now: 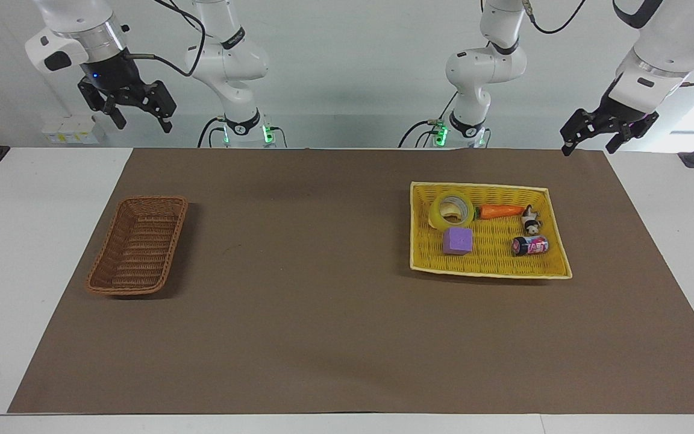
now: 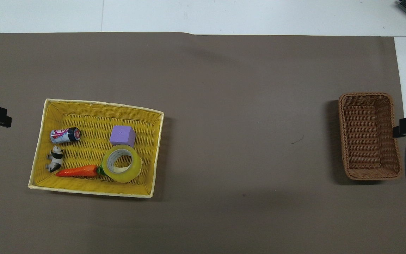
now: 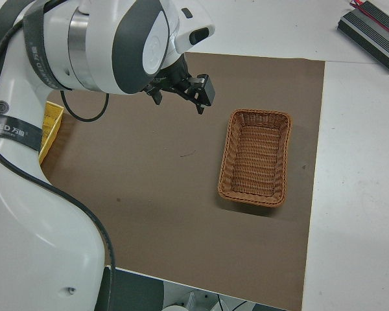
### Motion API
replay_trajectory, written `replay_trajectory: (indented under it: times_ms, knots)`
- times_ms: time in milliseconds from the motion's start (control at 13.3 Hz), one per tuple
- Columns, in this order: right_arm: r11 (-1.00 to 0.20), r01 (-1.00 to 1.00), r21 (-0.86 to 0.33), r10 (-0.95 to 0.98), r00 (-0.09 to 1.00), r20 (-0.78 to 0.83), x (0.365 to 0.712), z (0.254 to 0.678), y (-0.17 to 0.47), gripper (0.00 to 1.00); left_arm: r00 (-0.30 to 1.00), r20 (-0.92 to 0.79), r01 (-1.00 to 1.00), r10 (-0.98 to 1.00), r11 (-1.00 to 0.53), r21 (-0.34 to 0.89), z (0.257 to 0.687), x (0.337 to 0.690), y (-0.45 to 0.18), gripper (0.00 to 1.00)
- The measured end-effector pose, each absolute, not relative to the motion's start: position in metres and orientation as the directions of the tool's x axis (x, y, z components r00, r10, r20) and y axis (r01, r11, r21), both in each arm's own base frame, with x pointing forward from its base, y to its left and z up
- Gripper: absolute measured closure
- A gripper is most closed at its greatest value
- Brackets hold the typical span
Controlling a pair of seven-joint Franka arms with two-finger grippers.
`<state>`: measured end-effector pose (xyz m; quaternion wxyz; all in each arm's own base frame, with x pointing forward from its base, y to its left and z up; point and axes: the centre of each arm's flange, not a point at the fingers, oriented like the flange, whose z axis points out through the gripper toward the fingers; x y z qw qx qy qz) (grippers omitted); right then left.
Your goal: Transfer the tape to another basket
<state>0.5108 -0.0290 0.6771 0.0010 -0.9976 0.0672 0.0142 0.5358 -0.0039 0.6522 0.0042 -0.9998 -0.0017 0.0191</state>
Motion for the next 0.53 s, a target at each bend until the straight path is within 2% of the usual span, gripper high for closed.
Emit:
replay_trajectory:
  times_ms: [528]
  knots:
    - [-0.991, -0.134, 0.0, -0.134, 0.991, -0.028, 0.5108, 0.6771, -0.029, 0.0, 0.999, -0.048, 0.017, 0.017, -1.0, -0.009, 0.6514, 0.5347, 0.0032, 0.0]
